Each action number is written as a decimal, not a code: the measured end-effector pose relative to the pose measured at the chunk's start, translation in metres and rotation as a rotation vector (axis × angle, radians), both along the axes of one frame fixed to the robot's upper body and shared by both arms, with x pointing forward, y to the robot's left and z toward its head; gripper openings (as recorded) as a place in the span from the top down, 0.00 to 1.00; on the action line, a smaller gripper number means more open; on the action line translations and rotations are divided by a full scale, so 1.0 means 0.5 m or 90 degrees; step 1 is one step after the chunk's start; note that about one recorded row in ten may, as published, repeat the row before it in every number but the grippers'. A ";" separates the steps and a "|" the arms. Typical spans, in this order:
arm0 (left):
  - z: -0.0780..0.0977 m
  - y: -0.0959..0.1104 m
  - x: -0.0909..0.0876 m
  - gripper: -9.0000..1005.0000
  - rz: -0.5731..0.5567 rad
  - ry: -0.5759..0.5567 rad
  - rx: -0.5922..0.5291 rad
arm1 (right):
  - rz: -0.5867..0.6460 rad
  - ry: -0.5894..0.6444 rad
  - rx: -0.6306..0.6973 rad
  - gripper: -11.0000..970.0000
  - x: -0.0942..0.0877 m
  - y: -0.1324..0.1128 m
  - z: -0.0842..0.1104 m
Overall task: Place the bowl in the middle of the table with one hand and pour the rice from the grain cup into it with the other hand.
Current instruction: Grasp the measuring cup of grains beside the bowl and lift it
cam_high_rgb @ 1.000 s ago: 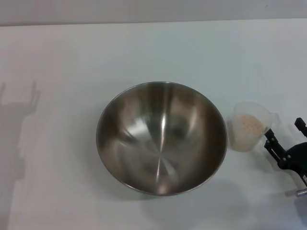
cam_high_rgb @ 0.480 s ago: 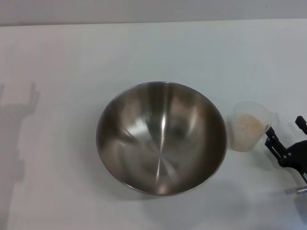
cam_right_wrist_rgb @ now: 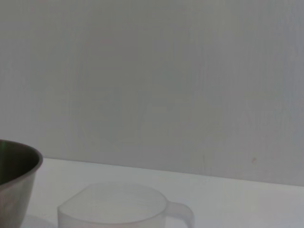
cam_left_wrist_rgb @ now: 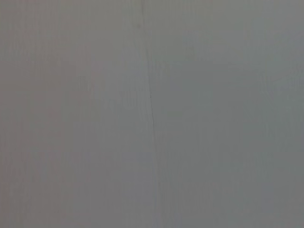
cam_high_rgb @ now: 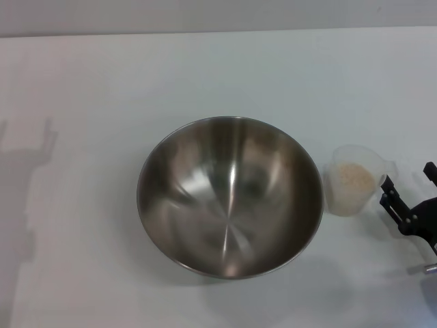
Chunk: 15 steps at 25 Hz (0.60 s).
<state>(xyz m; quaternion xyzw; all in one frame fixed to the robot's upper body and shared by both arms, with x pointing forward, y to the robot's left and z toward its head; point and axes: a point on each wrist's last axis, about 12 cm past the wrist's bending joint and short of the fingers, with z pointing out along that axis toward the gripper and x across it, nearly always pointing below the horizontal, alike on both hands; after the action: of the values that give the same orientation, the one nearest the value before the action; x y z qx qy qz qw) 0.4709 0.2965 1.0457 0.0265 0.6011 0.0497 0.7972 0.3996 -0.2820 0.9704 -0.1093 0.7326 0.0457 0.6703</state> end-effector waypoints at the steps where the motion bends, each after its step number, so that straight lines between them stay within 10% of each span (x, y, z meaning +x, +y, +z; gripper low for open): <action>1: -0.001 0.000 0.000 0.20 0.000 0.001 0.000 | 0.000 -0.001 0.000 0.21 0.001 0.000 0.000; 15: -0.004 0.003 -0.004 0.20 0.002 0.005 0.001 | 0.004 -0.015 0.004 0.21 0.006 0.003 0.006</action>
<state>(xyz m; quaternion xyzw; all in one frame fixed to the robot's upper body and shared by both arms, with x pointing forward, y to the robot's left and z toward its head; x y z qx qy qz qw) 0.4689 0.2979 1.0437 0.0265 0.6044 0.0512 0.7946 0.4027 -0.2803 0.9736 -0.1098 0.7241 0.0487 0.6792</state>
